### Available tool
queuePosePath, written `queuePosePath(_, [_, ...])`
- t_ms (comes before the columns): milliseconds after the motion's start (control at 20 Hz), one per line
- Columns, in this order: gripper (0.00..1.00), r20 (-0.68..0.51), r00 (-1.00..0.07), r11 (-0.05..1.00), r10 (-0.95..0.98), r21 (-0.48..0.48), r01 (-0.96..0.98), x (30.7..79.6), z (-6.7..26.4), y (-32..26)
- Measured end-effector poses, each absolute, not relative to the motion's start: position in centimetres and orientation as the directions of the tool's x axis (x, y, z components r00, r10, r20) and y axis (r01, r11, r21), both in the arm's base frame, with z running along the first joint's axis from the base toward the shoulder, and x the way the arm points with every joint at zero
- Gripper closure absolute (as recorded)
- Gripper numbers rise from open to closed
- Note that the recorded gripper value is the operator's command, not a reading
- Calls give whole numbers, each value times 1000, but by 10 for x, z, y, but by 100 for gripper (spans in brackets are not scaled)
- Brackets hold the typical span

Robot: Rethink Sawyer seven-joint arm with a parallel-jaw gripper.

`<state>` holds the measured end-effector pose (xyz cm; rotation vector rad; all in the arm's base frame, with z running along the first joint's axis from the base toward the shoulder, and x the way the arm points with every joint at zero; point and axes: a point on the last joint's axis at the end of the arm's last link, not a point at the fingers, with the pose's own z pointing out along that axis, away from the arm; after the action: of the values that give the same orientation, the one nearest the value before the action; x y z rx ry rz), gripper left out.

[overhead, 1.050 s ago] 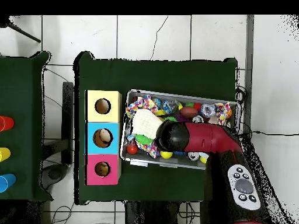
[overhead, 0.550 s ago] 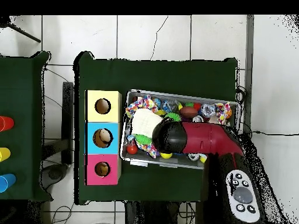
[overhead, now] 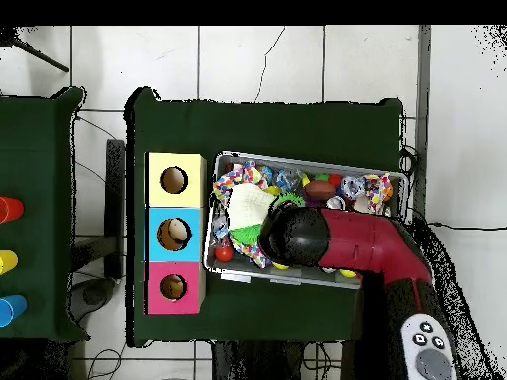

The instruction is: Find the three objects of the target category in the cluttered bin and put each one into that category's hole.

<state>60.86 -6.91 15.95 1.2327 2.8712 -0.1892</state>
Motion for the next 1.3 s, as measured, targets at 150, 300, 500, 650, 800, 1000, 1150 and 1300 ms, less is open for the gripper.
queuePosePath(150, [100,-10,-652,646,758,-128,753,597,166,-85])
queuePosePath(300, [100,-4,-641,635,768,-133,761,593,165,-93])
queuePosePath(500, [100,-4,-642,637,767,-128,761,593,156,-93])
queuePosePath(650, [100,-17,-651,646,759,-110,756,596,144,-89])
queuePosePath(800, [100,-45,-667,663,744,-75,745,602,125,-79])
queuePosePath(1000, [100,-70,-684,683,726,-41,729,606,102,-65])
queuePosePath(1150, [100,-68,-694,693,717,-33,720,605,89,-56])
queuePosePath(1300, [100,-57,-702,701,710,-33,712,602,77,-48])
